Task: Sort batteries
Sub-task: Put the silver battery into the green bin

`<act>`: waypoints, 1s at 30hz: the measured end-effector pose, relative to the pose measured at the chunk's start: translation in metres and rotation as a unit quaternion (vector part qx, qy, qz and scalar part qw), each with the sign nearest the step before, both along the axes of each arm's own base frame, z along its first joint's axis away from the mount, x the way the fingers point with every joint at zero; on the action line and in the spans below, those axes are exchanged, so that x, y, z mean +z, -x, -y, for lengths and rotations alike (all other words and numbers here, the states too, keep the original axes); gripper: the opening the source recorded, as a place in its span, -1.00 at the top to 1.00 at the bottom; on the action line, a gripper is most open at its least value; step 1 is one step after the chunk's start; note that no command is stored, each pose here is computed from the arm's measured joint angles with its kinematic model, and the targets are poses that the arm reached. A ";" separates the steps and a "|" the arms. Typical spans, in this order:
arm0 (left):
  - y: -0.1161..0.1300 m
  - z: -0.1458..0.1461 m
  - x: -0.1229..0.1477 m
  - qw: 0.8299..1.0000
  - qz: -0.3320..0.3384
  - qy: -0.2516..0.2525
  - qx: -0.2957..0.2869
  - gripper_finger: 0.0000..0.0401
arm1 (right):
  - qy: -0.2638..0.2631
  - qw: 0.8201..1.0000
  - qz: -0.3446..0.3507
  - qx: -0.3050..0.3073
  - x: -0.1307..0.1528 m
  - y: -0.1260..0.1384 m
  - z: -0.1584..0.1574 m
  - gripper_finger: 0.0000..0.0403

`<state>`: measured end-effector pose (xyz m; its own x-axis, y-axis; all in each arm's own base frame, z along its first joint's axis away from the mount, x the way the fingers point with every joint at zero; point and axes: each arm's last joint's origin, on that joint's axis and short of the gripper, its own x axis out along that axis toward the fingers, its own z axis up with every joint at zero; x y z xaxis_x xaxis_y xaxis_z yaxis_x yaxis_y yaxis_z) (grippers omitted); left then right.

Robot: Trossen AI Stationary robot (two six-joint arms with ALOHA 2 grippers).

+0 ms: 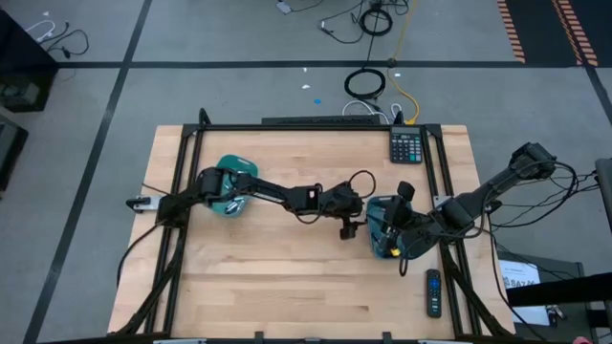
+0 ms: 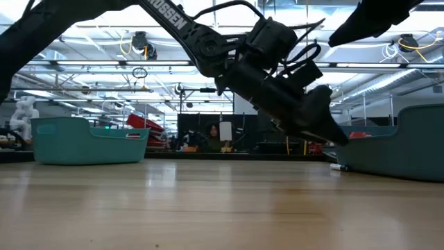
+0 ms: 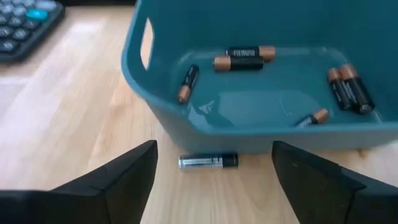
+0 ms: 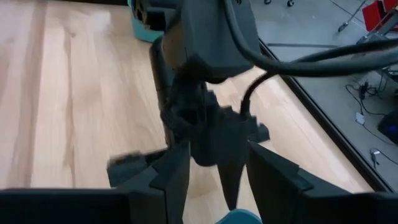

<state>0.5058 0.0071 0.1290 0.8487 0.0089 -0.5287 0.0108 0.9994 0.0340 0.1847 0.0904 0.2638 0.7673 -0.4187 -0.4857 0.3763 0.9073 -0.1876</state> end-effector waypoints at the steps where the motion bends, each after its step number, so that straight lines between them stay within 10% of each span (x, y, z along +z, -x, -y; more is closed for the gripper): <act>1: -0.002 0.000 -0.001 1.000 0.004 -0.001 0.002 -0.63 | 0.001 1.000 0.002 0.002 0.000 0.000 0.000 0.28; 30: -0.016 -0.007 -0.031 1.000 -0.023 0.015 -0.014 -0.59 | 0.004 1.000 0.003 0.009 0.001 -0.001 -0.001 0.28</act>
